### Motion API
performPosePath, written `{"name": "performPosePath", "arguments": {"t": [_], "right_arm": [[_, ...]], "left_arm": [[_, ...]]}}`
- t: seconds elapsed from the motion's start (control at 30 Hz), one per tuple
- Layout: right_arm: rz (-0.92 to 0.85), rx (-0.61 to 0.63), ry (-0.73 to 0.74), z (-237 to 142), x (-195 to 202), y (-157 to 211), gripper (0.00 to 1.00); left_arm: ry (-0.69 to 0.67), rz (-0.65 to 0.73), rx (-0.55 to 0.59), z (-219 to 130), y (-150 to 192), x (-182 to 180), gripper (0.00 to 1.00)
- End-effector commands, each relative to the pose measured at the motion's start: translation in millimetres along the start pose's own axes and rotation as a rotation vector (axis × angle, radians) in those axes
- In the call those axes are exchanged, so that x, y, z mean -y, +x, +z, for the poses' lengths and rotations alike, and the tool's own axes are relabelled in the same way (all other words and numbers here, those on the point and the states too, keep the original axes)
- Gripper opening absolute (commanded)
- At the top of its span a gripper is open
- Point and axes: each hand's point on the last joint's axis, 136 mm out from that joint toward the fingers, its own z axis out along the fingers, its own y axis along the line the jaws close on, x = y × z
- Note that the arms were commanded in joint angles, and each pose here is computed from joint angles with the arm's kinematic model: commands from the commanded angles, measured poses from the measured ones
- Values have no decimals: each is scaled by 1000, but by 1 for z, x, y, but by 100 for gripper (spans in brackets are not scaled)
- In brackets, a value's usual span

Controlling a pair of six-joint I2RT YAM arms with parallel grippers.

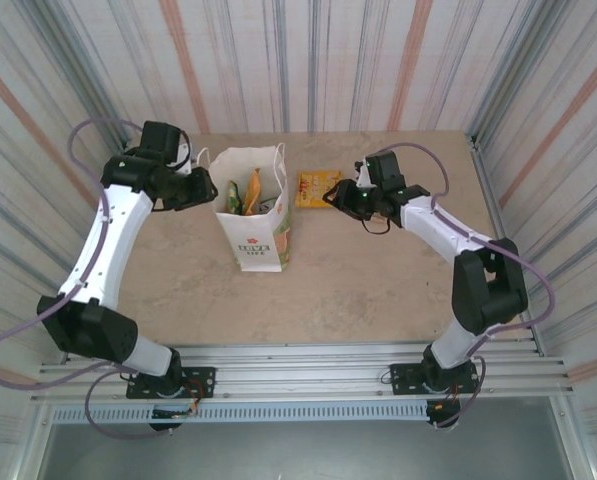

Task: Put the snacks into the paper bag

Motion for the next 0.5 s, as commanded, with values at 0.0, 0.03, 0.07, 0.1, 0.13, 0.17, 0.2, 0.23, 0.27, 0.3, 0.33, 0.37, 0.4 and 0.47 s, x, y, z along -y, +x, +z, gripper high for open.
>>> {"name": "performPosePath", "arguments": {"t": [0.0, 0.03, 0.07, 0.1, 0.13, 0.17, 0.2, 0.23, 0.27, 0.3, 0.33, 0.37, 0.4, 0.47], "right_arm": [[42, 6, 85, 8, 17, -13, 54], [37, 8, 97, 10, 21, -18, 55], [34, 8, 107, 14, 25, -23, 55], [31, 8, 117, 17, 30, -27, 55], [29, 1, 126, 22, 34, -31, 56], [24, -2, 133, 26, 38, -36, 56], [21, -8, 144, 30, 43, -39, 56], [15, -14, 154, 35, 47, -43, 57], [10, -18, 164, 39, 52, -47, 57], [6, -21, 176, 43, 57, -50, 57], [-3, -18, 193, 46, 62, -55, 57], [-10, -16, 212, 50, 68, -59, 57], [-15, -13, 227, 53, 73, -62, 57], [-16, -16, 248, 62, 85, -70, 57]], "left_arm": [[20, 1, 8, 14, -11, 3, 50], [17, 4, -2, 18, -12, 2, 49], [15, 6, -15, 23, -12, 2, 46], [13, 11, -17, 24, -13, 2, 41], [10, 13, -22, 25, -14, 2, 34], [10, 16, -22, 25, -16, 3, 27], [11, 18, -17, 24, -19, 4, 20], [13, 23, -12, 23, -20, 5, 13], [16, 29, -2, 20, -23, 6, 7], [22, 37, 4, 19, -24, 8, 4], [27, 47, 12, 16, -26, 11, 1], [32, 57, 18, 13, -27, 13, 1], [37, 67, 24, 10, -28, 16, 0], [55, 90, 39, 5, -30, 23, 0]]}}
